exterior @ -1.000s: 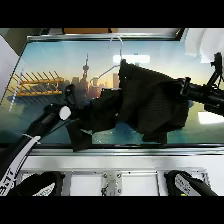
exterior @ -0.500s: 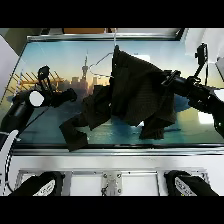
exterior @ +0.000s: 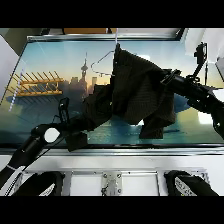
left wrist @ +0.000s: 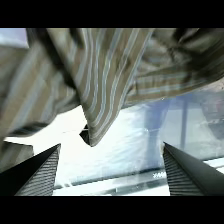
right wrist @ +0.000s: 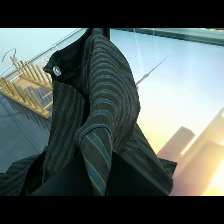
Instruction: Fold the clothes and pants, and hang the long-sleeved shirts on hangers.
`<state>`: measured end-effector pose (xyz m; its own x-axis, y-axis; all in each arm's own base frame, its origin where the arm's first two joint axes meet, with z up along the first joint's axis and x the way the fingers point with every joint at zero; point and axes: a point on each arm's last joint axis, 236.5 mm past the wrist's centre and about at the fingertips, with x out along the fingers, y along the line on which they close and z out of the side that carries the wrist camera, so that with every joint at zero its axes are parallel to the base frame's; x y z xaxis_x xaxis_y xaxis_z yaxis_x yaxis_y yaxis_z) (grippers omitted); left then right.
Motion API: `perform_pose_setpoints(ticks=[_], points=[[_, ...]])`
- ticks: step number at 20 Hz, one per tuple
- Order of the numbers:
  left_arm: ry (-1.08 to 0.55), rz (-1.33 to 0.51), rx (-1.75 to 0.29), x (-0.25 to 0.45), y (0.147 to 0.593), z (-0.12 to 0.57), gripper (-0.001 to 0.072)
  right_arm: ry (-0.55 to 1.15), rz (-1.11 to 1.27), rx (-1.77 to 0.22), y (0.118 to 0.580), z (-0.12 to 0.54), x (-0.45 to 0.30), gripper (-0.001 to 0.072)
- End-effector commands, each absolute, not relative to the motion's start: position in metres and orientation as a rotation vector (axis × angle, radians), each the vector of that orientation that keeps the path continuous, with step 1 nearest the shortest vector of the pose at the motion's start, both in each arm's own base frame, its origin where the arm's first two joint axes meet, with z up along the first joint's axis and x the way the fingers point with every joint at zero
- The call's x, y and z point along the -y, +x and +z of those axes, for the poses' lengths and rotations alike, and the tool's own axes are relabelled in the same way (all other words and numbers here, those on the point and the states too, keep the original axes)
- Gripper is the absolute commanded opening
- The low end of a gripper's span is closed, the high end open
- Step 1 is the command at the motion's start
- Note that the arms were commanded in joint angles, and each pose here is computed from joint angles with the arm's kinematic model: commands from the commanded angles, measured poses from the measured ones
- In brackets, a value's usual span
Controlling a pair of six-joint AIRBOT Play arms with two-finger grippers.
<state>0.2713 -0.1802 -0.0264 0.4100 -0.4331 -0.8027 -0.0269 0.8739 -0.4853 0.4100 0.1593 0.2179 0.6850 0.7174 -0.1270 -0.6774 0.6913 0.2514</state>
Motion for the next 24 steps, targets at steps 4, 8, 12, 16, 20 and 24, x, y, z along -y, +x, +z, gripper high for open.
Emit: perform_pose_setpoints(ticks=[4, 8, 12, 16, 20, 24], points=[[-0.499, -0.196, -1.158, 0.193, 0.291, -0.075, 0.0668, 0.190, 0.785, -0.220, 0.410, 0.219, -0.159, 0.0015], [-0.454, -0.229, -1.197, 0.221, 0.299, -0.090, 0.0485, 0.195, 0.810, -0.226, 0.405, 0.219, -0.163, 0.0016], [-0.447, -0.191, -1.273, 0.207, 0.305, -0.090, 0.0016, 0.242, 0.888, -0.228, 0.386, 0.232, -0.170, 0.0016], [-0.440, -0.175, -1.208, 0.150, 0.340, -0.039, 0.0016, 0.261, 1.007, -0.215, 0.350, 0.253, -0.168, 0.0014], [-0.407, -0.180, -1.233, 0.108, 0.354, -0.002, 0.0016, 0.222, 1.072, -0.240, 0.325, 0.254, -0.170, 0.0014], [-0.387, -0.189, -1.253, 0.085, 0.369, 0.025, 0.0016, 0.168, 1.079, -0.310, 0.314, 0.239, -0.171, 0.0014]])
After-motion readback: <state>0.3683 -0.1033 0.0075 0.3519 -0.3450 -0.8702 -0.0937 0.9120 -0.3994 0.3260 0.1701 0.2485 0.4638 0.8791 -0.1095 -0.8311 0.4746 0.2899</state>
